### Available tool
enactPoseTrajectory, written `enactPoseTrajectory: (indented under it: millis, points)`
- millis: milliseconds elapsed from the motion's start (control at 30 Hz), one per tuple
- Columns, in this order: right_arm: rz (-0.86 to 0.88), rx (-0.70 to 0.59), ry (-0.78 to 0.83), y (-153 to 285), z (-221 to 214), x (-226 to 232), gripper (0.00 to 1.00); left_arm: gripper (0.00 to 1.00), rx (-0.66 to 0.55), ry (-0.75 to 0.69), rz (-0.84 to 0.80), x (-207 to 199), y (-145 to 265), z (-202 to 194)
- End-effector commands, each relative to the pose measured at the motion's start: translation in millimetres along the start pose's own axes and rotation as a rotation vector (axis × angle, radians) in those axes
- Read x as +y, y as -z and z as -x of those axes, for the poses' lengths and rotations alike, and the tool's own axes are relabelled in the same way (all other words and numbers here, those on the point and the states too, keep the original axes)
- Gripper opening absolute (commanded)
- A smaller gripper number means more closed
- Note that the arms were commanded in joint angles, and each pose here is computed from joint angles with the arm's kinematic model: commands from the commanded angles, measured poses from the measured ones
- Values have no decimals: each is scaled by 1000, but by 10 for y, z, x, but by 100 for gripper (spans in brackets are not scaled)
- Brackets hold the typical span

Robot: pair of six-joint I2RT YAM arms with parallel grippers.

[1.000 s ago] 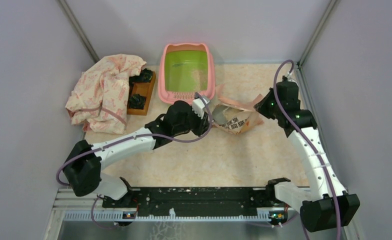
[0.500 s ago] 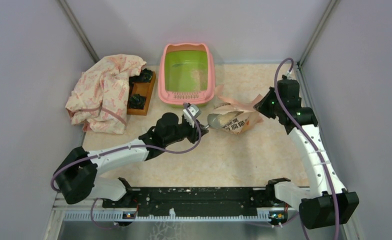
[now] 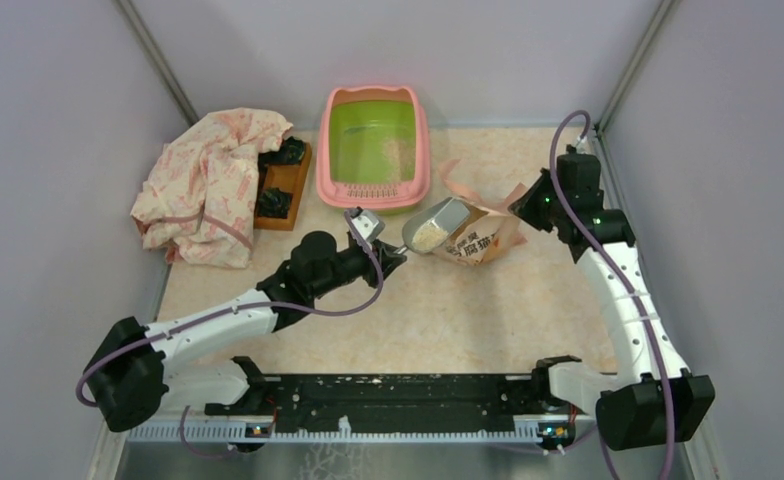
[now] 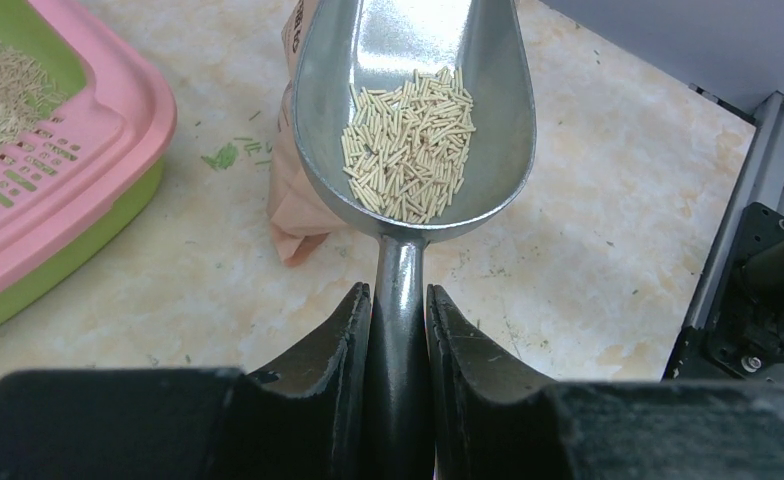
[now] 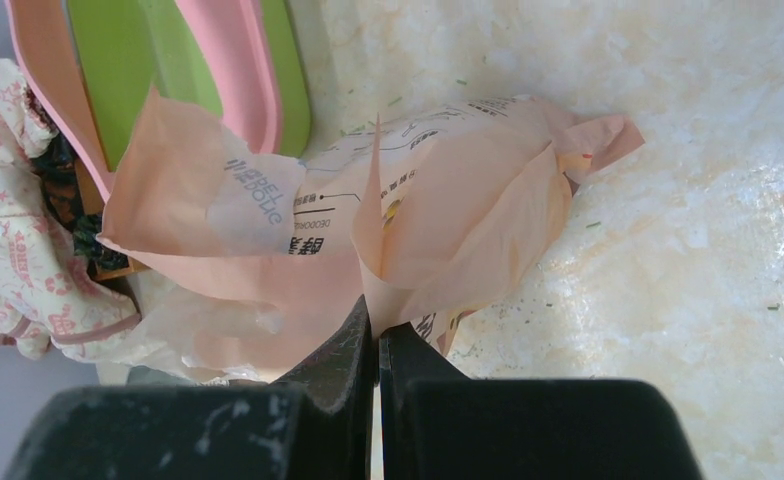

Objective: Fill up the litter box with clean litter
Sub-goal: 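Scoop the cat litter from the cat litter bag, then pour the cat litter into the litter box.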

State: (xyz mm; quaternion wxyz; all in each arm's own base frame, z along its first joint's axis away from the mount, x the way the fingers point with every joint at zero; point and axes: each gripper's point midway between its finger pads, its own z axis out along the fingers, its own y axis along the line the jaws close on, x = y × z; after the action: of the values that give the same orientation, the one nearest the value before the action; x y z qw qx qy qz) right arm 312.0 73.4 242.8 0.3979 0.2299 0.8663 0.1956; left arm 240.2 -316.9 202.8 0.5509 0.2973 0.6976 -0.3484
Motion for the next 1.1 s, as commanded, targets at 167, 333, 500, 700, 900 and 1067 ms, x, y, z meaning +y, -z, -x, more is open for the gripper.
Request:
enactPoseTrajectory:
  millis: [167,333,500,700,900,1067]
  points:
    - [103,-162,7,131,554,329,0,3,-102,25,139,146,233,763]
    - [106,-157,-4,66,571,289,0,3,-55,65,208,201,283,996]
    - [104,-148,-8,26,542,247,0,5,-31,73,298,325,255,1194]
    - [112,-131,-13,-5,477,215,0,6,5,74,413,780,29,1355]
    - [126,-121,-14,2,437,216,0,7,66,176,451,1455,-235,1281]
    - [124,-114,-4,-6,405,193,0,7,187,290,439,1787,-475,1149]
